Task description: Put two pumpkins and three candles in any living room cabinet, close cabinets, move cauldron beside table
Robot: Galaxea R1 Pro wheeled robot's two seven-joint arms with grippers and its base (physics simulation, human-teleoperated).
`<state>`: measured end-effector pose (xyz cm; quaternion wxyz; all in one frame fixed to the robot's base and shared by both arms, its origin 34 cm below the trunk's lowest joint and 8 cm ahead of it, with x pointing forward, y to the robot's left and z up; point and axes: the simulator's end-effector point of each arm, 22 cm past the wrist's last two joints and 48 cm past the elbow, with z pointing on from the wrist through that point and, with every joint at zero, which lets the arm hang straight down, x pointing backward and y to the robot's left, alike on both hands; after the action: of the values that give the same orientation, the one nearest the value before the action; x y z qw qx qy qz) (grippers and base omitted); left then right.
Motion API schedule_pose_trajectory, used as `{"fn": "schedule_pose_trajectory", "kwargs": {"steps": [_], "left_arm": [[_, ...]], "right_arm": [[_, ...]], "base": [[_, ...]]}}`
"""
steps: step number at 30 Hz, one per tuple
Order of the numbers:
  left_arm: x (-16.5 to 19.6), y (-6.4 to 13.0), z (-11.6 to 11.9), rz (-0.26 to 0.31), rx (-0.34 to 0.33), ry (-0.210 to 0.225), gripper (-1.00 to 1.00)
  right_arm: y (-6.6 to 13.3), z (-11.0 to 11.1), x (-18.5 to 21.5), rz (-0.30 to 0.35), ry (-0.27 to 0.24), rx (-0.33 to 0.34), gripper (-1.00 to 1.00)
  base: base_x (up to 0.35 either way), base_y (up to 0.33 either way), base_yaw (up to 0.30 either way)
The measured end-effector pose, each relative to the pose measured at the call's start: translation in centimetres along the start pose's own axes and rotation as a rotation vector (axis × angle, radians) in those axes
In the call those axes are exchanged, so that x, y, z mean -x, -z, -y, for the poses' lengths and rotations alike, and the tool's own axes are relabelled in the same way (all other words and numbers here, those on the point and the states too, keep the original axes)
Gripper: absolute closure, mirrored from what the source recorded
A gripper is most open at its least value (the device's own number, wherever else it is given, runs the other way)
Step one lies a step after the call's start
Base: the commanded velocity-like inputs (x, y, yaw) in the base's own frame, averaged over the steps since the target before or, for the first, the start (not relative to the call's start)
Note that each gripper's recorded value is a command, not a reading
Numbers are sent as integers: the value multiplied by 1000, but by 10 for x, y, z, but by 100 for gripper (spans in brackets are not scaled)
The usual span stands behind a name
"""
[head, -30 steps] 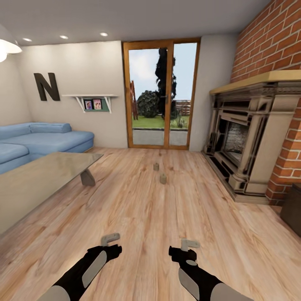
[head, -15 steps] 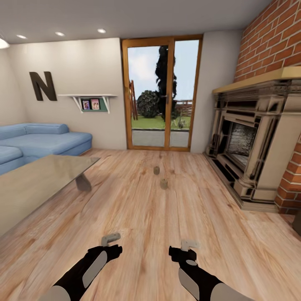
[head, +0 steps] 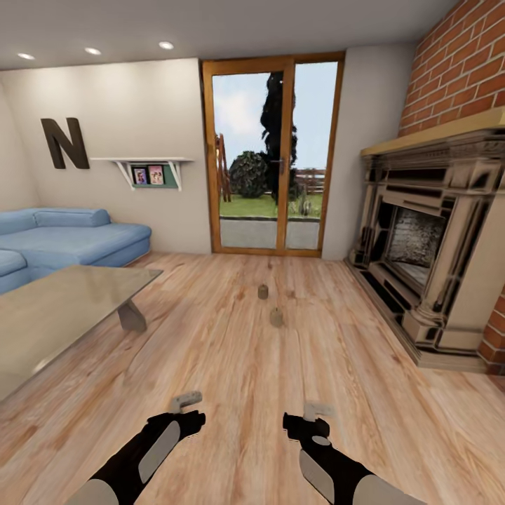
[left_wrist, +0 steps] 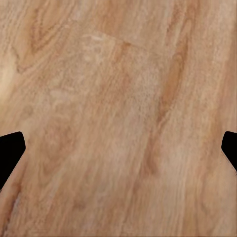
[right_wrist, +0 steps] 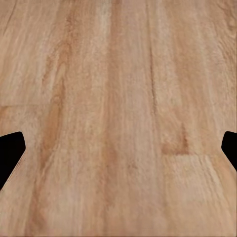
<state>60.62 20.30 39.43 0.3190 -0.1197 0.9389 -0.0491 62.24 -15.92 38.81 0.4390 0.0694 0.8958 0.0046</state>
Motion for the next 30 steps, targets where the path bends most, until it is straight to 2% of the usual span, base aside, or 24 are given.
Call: {"fn": "schedule_pose_trajectory", "kwargs": {"steps": [8, 24, 30], "left_arm": [[0, 0, 1, 0, -1, -2, -100], [-7, -3, -4, -15, 11, -5, -100], [-7, -3, -5, -16, 11, -2, -100]], "right_arm": [[0, -2, 0, -2, -5, 3, -100], [1, -4, -1, -2, -6, 4, -100], [0, -10, -1, -5, -9, 39, -100]], "base": [[328, 0, -62], [305, 0, -273], [199, 29, -283]]}}
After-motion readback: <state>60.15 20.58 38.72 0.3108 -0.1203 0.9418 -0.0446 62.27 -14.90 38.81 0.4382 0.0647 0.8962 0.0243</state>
